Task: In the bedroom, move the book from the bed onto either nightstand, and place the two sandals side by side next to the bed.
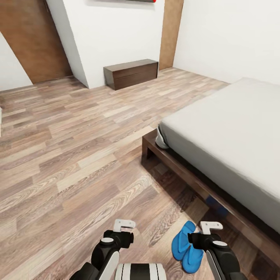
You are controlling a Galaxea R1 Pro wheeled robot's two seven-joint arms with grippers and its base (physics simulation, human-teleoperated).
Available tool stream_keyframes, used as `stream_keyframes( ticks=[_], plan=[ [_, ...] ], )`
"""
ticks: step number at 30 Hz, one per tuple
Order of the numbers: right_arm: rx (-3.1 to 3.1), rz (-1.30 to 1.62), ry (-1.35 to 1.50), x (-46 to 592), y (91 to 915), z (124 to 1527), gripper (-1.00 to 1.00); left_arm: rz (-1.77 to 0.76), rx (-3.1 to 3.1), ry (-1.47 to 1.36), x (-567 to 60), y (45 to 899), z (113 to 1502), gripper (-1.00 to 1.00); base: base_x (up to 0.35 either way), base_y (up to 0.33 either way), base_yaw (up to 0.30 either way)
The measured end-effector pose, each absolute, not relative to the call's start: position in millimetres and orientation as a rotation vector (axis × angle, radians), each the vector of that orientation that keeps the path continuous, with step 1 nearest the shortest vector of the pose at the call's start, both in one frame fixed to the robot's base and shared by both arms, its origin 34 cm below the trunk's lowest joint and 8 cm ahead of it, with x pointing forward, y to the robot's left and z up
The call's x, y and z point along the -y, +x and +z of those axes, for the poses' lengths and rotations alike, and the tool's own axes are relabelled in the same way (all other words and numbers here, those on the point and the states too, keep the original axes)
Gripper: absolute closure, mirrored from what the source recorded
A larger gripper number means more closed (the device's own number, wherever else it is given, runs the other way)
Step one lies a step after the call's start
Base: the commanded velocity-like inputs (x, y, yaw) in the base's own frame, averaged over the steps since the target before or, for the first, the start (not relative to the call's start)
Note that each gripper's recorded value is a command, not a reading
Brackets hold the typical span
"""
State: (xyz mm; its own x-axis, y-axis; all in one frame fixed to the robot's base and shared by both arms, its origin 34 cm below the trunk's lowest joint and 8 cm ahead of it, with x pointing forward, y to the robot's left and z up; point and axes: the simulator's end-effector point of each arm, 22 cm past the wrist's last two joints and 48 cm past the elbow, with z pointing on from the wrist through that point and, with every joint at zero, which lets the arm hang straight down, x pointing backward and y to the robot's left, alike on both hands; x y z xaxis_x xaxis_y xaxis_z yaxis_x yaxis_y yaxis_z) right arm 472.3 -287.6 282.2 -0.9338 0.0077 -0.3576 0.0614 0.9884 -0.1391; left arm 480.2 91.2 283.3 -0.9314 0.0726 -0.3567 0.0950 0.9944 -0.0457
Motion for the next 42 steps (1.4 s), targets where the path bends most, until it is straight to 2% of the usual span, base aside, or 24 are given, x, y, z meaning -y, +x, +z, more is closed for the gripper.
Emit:
stream_keyframes(
  ticks=[42],
  plan=[
    [-2.768, -0.190, 0.014, 276, 473, 282, -1.00, -0.085, -2.773, 0.122, -91, 481, 284, -1.00, 0.000, 0.000, 0.270]
  ],
)
